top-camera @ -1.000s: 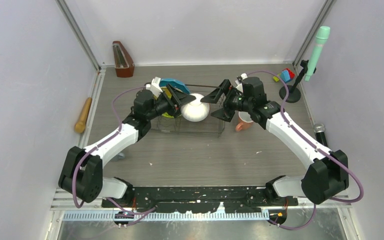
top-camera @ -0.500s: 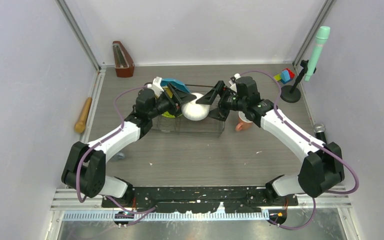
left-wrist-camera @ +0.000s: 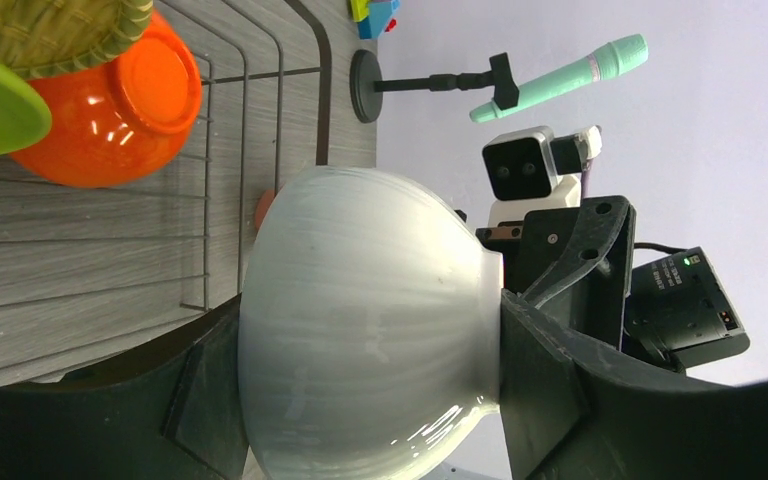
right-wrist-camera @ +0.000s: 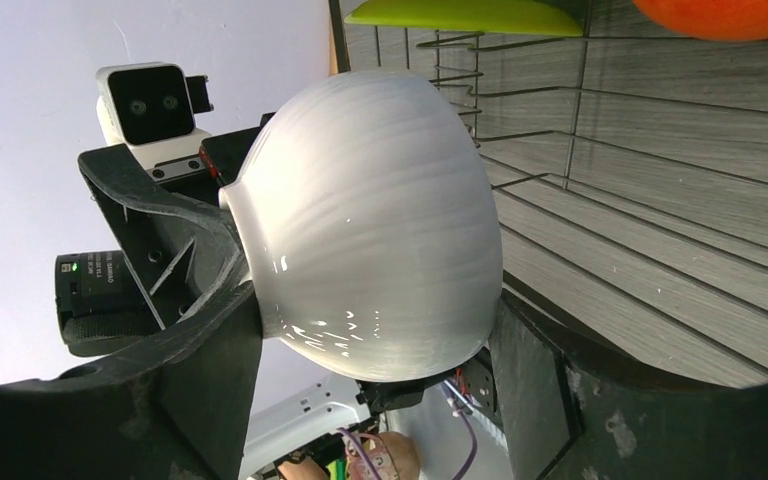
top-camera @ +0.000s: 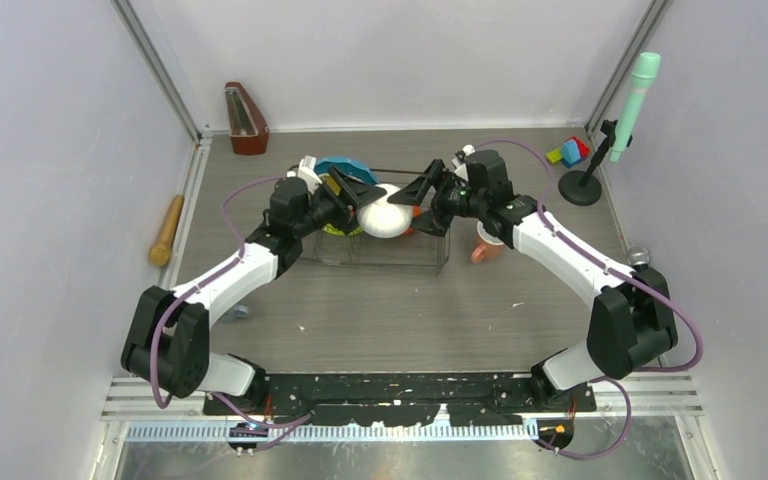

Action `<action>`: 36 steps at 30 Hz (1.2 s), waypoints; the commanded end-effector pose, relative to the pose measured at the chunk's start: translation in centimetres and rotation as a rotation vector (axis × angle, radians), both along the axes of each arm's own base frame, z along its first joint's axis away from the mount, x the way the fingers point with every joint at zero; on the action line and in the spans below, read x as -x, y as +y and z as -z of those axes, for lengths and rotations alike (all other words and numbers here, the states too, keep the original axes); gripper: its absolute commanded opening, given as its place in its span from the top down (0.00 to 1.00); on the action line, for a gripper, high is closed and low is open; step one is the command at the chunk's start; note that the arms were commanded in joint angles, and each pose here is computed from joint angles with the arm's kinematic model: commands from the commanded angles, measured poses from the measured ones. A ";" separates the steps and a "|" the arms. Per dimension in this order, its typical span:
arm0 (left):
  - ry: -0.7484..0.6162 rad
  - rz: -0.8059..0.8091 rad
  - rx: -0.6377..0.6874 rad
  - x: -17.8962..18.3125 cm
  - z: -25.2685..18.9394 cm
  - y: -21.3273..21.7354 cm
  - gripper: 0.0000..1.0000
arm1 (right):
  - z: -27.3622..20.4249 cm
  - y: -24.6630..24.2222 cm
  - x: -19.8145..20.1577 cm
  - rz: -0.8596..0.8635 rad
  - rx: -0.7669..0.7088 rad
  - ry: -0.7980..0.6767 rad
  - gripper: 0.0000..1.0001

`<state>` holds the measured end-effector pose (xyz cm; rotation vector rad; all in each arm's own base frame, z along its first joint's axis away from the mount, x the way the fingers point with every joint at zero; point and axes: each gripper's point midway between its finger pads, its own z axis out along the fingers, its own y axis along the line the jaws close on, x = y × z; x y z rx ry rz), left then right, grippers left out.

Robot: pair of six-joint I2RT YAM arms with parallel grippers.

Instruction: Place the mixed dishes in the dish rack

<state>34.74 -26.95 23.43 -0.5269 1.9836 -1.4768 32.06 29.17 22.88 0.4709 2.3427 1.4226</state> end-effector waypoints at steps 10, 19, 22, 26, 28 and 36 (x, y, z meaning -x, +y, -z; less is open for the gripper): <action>-0.136 -0.052 -0.166 0.2 -1.7 3.4 0.16 | 0.0 -1.7 -0.2 -0.013 0.120 -0.130 1.00; -0.122 -0.069 -0.217 0.5 -1.1 4.5 0.00 | -0.4 -1.9 -0.6 -0.005 0.111 -0.163 1.00; -0.121 -0.091 -0.297 0.7 -1.3 6.0 0.00 | 0.4 -1.9 -0.6 -0.021 0.132 -0.150 1.00; -0.148 -0.105 -0.427 1.5 -2.7 8.1 0.00 | 2.1 -1.8 -0.8 -0.058 0.185 -0.149 1.00; -0.158 -0.104 -0.509 2.0 -3.4 9.2 0.00 | 2.9 -1.6 -0.9 -0.082 0.217 -0.150 1.00; -0.185 -0.077 -0.712 3.7 -5.5 12.9 0.00 | 6.0 -0.9 -1.5 -0.145 0.382 -0.145 1.00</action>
